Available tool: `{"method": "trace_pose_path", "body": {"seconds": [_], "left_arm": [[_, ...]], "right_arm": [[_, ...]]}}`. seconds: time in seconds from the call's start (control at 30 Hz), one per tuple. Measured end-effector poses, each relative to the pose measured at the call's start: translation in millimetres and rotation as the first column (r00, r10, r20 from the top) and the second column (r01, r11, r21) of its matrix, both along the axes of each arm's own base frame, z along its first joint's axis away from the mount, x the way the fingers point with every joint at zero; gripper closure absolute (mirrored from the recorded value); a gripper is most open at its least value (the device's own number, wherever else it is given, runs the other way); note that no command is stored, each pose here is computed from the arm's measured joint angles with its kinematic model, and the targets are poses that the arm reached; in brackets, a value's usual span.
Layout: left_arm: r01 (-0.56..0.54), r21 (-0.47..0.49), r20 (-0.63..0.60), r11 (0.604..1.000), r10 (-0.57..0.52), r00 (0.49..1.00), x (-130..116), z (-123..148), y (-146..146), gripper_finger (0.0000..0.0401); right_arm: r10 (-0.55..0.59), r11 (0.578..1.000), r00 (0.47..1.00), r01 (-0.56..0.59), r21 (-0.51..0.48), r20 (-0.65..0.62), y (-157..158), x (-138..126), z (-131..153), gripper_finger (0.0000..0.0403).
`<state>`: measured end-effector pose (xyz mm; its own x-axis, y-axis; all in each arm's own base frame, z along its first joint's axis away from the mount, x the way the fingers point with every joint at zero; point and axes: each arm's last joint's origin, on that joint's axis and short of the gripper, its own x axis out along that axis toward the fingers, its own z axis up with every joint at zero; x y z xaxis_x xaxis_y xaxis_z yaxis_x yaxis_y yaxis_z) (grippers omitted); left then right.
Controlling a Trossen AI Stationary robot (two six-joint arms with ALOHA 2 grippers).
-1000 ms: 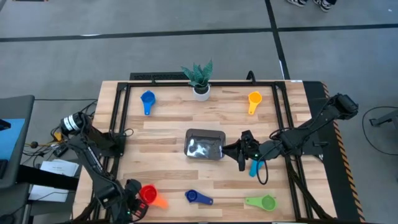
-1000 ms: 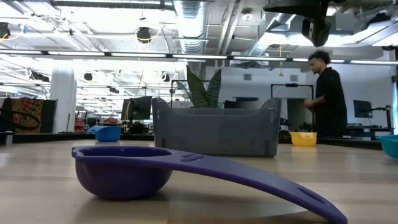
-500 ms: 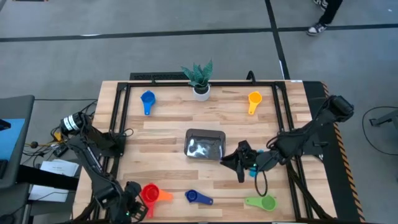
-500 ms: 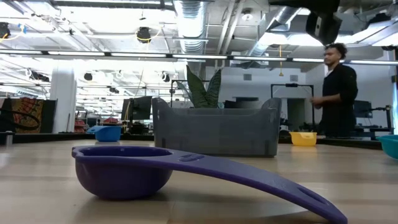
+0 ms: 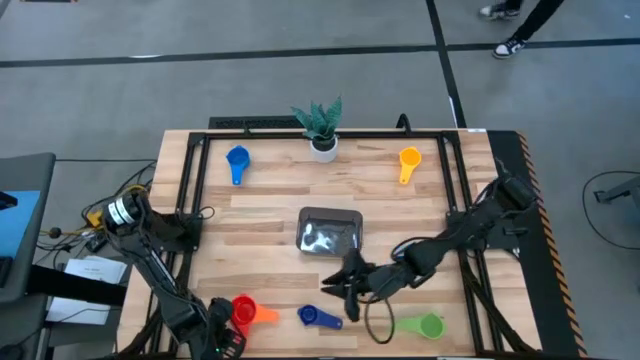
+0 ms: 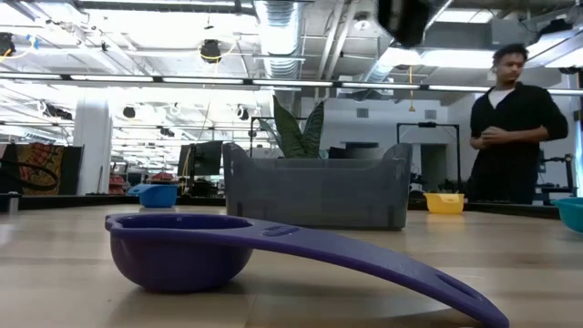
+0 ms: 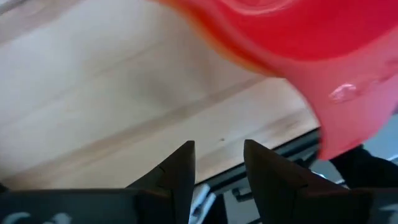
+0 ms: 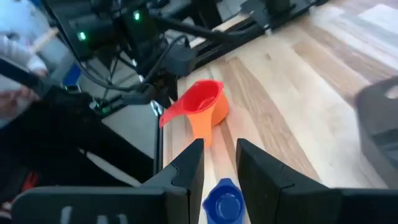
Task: Nest measuring cups in basket
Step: Stack the red measuring cup on top of the orange measuring cup
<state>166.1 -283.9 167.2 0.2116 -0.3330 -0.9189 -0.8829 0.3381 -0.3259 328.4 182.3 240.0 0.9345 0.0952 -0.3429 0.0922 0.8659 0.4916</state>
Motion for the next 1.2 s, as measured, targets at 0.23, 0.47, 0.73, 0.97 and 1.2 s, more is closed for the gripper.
{"method": "trace_pose_path", "body": {"seconds": [0.23,0.47,0.73,0.97,1.2], "left_arm": [[-0.015,0.037,0.069,0.999,0.013,0.998,2,0,1,0.0276],[-0.022,0.047,0.102,0.999,0.017,0.995,3,0,1,0.0276],[-0.034,-0.057,0.112,0.998,0.04,0.993,11,4,-4,0.0276],[-0.057,-0.108,0.143,0.993,0.072,0.987,21,7,-4,0.0276],[-0.08,-0.1,0.138,0.992,0.093,0.986,26,7,1,0.0276]], "right_arm": [[0.082,0.996,0.993,-0.084,-0.018,-0.087,6,50,-12,0.0284],[0.111,0.991,0.983,-0.12,-0.056,-0.146,19,88,-19,0.0285],[0.148,0.973,0.964,-0.182,-0.14,-0.219,16,127,-37,0.0285],[0.21,0.953,0.948,-0.253,-0.164,-0.238,9,151,-53,0.0285],[0.236,0.936,0.931,-0.295,-0.192,-0.278,4,156,-68,0.0285]]}}
